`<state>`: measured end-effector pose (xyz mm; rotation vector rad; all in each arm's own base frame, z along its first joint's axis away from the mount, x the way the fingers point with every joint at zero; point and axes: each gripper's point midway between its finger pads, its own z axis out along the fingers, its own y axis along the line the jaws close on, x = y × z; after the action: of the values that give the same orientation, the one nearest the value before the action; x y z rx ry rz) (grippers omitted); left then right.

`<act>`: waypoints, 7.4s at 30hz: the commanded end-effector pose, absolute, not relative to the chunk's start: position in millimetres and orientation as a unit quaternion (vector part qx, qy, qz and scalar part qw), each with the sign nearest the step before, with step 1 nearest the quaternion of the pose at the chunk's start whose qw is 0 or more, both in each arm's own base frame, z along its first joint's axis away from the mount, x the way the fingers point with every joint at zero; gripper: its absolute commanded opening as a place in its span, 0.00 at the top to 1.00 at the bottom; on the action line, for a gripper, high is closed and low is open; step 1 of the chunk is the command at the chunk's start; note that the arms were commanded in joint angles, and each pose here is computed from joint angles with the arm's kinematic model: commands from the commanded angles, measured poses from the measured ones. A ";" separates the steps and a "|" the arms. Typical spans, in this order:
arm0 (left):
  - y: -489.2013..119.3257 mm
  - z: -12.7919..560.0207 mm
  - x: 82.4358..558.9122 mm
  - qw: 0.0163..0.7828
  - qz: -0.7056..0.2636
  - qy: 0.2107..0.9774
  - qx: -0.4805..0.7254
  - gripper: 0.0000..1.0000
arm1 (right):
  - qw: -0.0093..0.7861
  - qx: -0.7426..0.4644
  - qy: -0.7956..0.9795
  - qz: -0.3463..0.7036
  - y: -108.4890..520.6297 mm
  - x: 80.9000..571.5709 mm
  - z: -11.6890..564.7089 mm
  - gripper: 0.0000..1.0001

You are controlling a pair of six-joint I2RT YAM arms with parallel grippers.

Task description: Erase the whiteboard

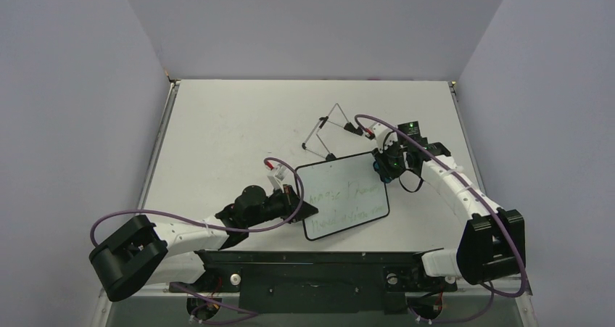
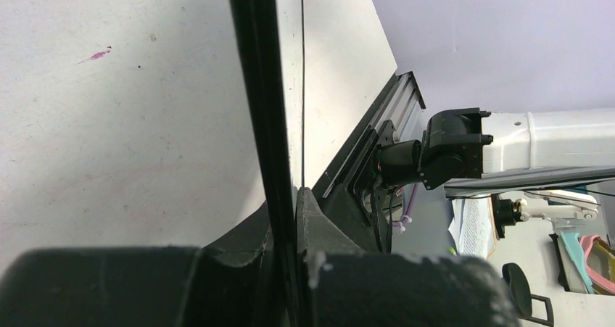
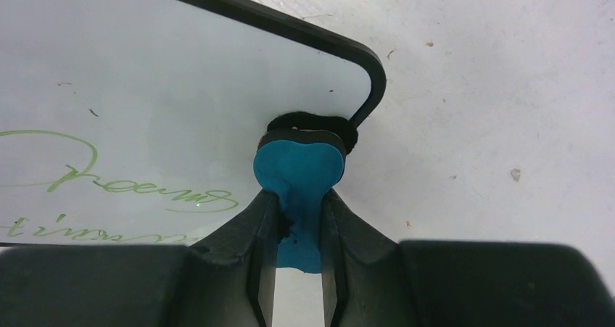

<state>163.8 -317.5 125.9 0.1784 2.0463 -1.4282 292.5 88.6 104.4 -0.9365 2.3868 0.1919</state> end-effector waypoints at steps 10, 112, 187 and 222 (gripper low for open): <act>-326.1 188.3 167.6 0.373 -0.604 0.699 0.091 1.00 | 0.360 -0.297 0.882 0.067 98.8 338.9 141.0 1.00; -331.9 196.2 162.6 0.365 -0.626 0.683 0.085 1.00 | 0.354 -0.492 0.784 0.133 195.5 268.5 159.5 1.00; -339.9 194.0 162.8 0.354 -0.629 0.685 0.096 1.00 | 0.336 -0.585 0.716 0.179 278.6 236.5 189.2 1.00; -323.4 203.0 161.8 0.383 -0.627 0.672 0.091 1.00 | 0.337 -0.490 0.792 0.139 170.1 253.7 133.8 1.00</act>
<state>156.5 -317.5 128.1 0.1748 2.0317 -1.4795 264.4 181.6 142.9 -1.2529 2.0683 0.3678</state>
